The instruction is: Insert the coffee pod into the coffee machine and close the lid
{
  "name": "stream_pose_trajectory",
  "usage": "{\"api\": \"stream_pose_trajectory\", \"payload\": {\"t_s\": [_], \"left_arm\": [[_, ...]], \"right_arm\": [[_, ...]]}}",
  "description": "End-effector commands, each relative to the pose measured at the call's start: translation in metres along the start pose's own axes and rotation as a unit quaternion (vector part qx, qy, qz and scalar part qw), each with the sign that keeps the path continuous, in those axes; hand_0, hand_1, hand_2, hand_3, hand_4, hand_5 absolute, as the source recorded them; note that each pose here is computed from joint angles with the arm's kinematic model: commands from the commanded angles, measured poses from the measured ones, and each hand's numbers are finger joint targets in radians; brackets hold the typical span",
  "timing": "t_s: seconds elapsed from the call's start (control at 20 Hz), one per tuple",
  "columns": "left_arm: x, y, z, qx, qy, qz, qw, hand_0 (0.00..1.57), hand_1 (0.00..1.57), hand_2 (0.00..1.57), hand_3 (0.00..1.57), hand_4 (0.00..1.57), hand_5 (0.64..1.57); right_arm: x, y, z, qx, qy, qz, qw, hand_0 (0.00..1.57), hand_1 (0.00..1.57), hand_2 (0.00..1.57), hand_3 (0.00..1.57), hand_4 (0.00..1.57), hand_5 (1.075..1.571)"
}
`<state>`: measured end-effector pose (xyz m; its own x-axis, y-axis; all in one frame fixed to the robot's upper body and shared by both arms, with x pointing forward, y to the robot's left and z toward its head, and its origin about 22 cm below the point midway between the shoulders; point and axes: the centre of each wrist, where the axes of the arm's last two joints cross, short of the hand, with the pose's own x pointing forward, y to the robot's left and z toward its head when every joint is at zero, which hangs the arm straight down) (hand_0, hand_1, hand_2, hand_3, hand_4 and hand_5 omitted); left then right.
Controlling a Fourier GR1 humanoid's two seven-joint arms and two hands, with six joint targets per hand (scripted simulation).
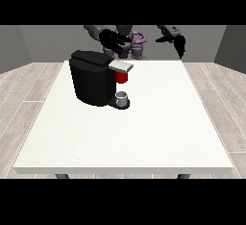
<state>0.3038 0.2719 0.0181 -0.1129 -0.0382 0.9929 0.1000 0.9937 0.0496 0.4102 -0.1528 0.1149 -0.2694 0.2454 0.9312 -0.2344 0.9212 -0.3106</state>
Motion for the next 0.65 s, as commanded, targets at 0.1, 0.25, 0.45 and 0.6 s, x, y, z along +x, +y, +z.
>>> {"api": "stream_pose_trajectory", "payload": {"t_s": [0.1,0.25,0.45,0.6], "left_arm": [[0.002,0.003,-0.005,-0.002,-0.025,-0.010,1.000,0.00,0.00,0.00,0.00,0.00,1.571],[-0.019,0.002,0.015,0.011,0.010,0.009,1.000,0.00,0.00,0.00,0.00,0.18,1.571],[-0.011,0.011,0.006,0.021,0.017,0.008,1.000,0.00,0.00,0.00,0.00,0.14,1.571],[-0.041,0.013,0.030,0.032,0.011,0.022,0.999,0.00,0.00,0.00,0.00,0.19,1.571]], "right_arm": [[0.005,0.013,0.001,0.032,-0.054,-0.024,0.9978,0.00,0.00,0.00,0.00,0.07,1.571],[-0.018,0.046,0.025,0.075,-0.030,-0.058,0.9951,0.00,0.00,0.00,0.00,0.26,1.571],[-0.052,0.058,0.066,0.047,-0.018,-0.145,0.9881,0.00,0.00,0.00,0.00,0.29,1.571],[-0.073,0.072,0.100,0.017,0.006,-0.148,0.9889,0.00,0.00,0.00,0.00,0.16,1.571]]}}
